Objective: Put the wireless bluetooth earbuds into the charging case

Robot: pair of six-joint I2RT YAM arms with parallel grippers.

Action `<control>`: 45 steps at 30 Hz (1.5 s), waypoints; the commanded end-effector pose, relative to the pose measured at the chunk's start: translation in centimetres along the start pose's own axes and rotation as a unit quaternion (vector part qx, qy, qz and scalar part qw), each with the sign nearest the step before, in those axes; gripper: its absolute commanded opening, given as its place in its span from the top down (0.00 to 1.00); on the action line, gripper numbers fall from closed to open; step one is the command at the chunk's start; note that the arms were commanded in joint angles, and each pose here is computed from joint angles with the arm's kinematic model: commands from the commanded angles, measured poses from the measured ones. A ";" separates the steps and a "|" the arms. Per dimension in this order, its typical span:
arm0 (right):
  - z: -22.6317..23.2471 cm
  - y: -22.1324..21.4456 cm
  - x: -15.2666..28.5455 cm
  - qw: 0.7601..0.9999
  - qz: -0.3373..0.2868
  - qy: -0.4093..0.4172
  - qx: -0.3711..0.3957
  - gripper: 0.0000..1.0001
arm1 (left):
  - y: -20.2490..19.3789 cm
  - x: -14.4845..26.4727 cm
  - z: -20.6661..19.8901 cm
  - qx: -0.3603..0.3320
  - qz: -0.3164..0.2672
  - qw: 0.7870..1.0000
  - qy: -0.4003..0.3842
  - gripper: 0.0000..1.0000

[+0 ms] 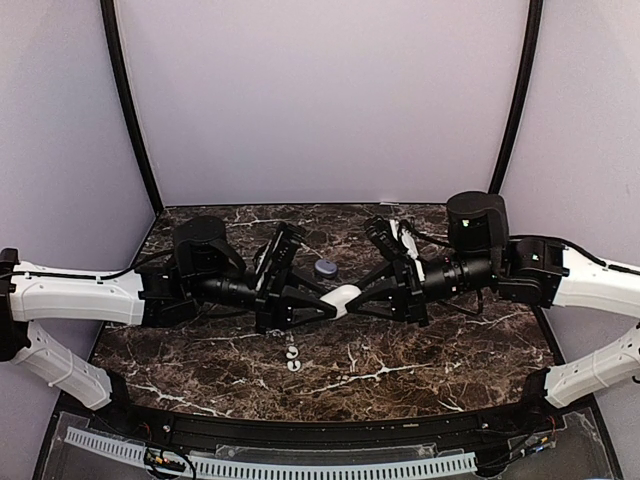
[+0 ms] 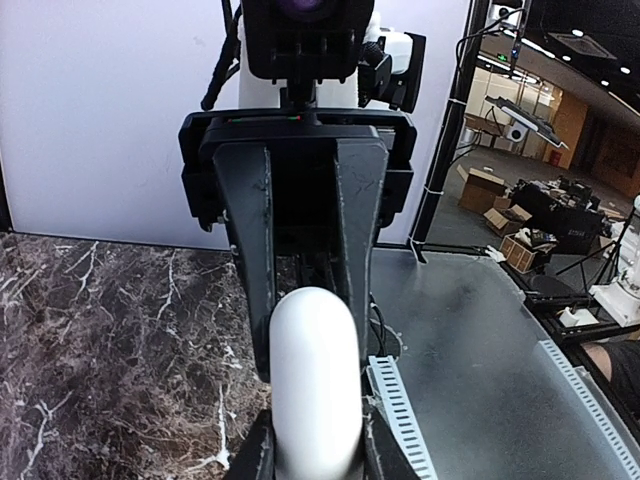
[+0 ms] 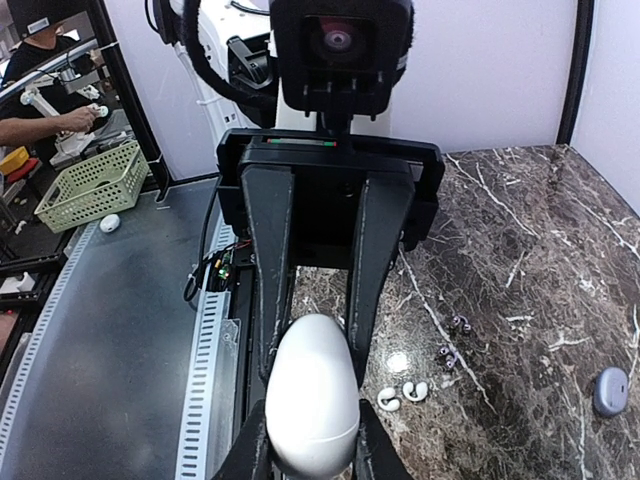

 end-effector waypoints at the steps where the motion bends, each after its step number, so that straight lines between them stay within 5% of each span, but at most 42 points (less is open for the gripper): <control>1: 0.5 1.4 0.5 1.000 -0.020 -0.002 0.013 0.84 | 1.9 0.3 -0.6 -0.023 -0.024 0.999 -0.010 0.99; 4: 0.3 1.3 0.4 1.000 -0.018 -0.006 0.007 0.60 | 2.2 0.4 -0.6 -0.026 -0.028 0.999 -0.009 1.00; 7: 0.0 0.8 0.2 1.000 -0.010 -0.010 -0.001 0.55 | 2.8 0.6 -0.7 -0.033 -0.035 0.999 -0.007 1.00; 26: 1.1 1.5 0.2 1.000 -0.007 0.021 -0.002 0.59 | 2.9 0.7 -0.4 -0.041 -0.029 0.999 0.004 1.00; 33: 1.0 1.0 -0.1 1.000 0.004 0.027 -0.007 0.69 | 2.7 0.7 -0.3 -0.042 -0.028 0.999 0.008 1.00; 45: 1.6 1.4 -0.2 0.999 0.003 0.040 -0.004 0.68 | 2.4 0.4 -0.1 -0.039 -0.023 0.999 0.009 1.00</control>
Point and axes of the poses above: each gripper's point midway between its finger pads, its own x axis back along the fingers, its own z axis along the line the jaws close on, y = z × x, the point moved 3 cm from there along x, back along the fingers, and after that the axes turned 15 degrees about -x, right-handed, at the moved point
